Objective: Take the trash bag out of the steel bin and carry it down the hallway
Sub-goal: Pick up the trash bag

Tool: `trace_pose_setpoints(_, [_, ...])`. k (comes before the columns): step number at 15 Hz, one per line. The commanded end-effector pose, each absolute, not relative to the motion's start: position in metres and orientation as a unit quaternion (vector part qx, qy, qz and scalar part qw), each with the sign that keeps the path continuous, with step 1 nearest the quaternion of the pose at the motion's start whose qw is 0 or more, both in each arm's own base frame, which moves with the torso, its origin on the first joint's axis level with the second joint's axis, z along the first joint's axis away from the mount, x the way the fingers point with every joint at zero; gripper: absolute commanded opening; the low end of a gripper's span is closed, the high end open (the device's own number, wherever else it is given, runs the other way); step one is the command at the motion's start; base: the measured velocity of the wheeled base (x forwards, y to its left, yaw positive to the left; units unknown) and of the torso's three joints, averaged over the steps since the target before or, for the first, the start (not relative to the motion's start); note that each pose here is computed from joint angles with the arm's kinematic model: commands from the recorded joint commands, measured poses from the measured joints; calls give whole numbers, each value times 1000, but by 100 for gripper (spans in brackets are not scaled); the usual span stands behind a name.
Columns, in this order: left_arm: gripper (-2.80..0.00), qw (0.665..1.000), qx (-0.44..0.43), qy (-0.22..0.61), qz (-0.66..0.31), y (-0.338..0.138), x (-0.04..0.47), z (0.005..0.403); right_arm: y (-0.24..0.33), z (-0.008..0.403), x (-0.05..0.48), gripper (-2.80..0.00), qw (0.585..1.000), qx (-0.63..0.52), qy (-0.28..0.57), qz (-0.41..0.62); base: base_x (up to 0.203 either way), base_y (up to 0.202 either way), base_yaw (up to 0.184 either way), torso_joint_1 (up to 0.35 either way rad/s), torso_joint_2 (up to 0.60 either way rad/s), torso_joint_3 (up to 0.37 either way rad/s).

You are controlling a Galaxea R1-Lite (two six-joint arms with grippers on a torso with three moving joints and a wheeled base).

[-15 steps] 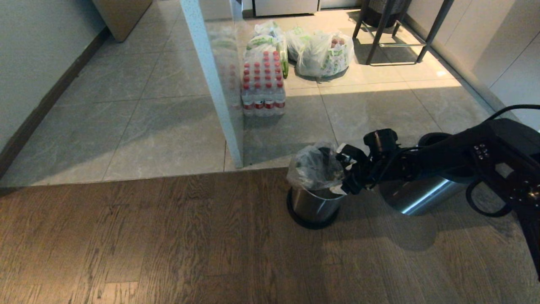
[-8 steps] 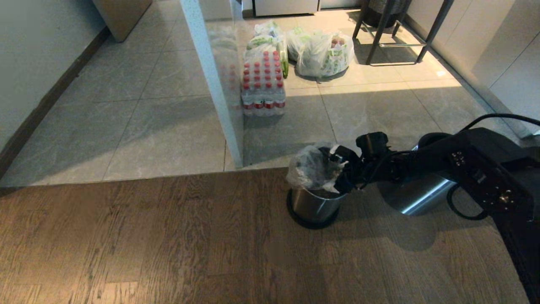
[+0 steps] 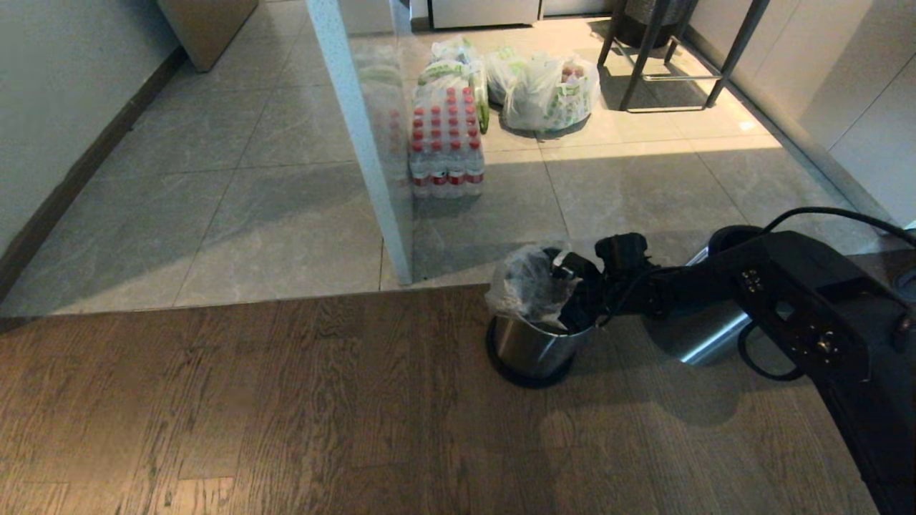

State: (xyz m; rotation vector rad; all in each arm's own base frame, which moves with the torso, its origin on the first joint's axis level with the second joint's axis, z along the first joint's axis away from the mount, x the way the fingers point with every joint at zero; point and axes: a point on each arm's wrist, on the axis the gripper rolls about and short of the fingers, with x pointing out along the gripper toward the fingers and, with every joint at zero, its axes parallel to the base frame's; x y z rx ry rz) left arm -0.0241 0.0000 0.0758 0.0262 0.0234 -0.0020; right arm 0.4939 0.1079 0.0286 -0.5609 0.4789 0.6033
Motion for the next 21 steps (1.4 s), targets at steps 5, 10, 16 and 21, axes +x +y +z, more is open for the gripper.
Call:
trace_pose_setpoints(5, [-280,1000,13,12,-1,0,-24,76,117,12,498,-280,887,-262,236,299,0,0,0,0,0,0])
trace_pose_setpoints(10, [-280,1000,13,12,-1,0,-24,76,119,24,496,-280,889,-262,229,298,0,0,0,0,0,0])
trace_pose_setpoints(16, [-280,1000,13,12,-1,0,-24,76,118,72,487,-280,898,-263,197,292,0,0,0,0,0,0])
trace_pose_setpoints(21, [-280,1000,13,12,-1,0,-24,76,111,131,461,-280,913,-211,209,278,0,0,0,0,0,0])
